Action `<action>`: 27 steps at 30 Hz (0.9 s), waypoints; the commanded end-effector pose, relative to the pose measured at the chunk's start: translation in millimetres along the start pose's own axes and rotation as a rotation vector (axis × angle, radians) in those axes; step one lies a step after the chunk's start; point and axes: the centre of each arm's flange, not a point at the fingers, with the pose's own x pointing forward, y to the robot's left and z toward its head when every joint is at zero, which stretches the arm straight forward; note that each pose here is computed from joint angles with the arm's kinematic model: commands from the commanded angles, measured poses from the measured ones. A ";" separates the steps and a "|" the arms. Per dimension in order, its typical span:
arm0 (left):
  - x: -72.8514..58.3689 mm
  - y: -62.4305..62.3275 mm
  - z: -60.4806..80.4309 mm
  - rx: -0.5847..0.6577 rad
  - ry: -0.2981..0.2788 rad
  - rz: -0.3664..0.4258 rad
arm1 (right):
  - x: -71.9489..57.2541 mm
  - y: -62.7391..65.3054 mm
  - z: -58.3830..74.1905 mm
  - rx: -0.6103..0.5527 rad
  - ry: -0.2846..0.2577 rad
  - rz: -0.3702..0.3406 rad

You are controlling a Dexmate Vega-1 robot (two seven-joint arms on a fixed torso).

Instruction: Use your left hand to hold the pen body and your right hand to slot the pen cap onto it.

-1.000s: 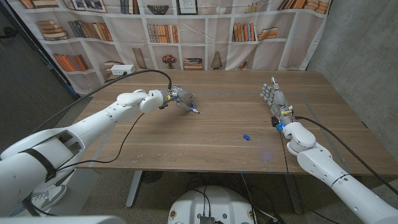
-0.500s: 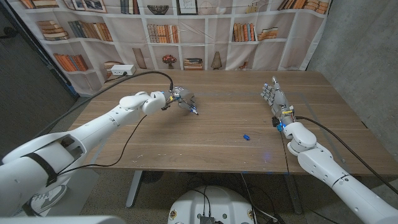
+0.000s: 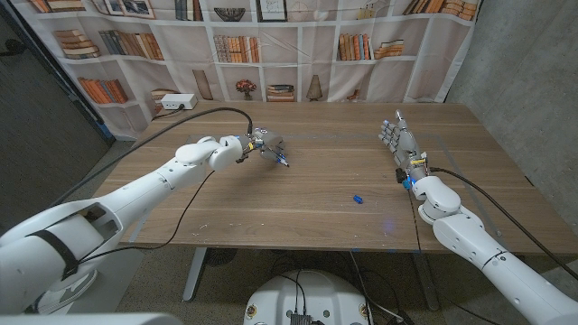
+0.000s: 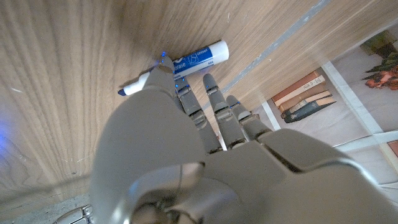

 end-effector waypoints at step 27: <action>-28.2 57.7 -5.6 -0.071 0.048 0.179 | -43.7 7.1 24.9 -0.043 -0.141 -0.027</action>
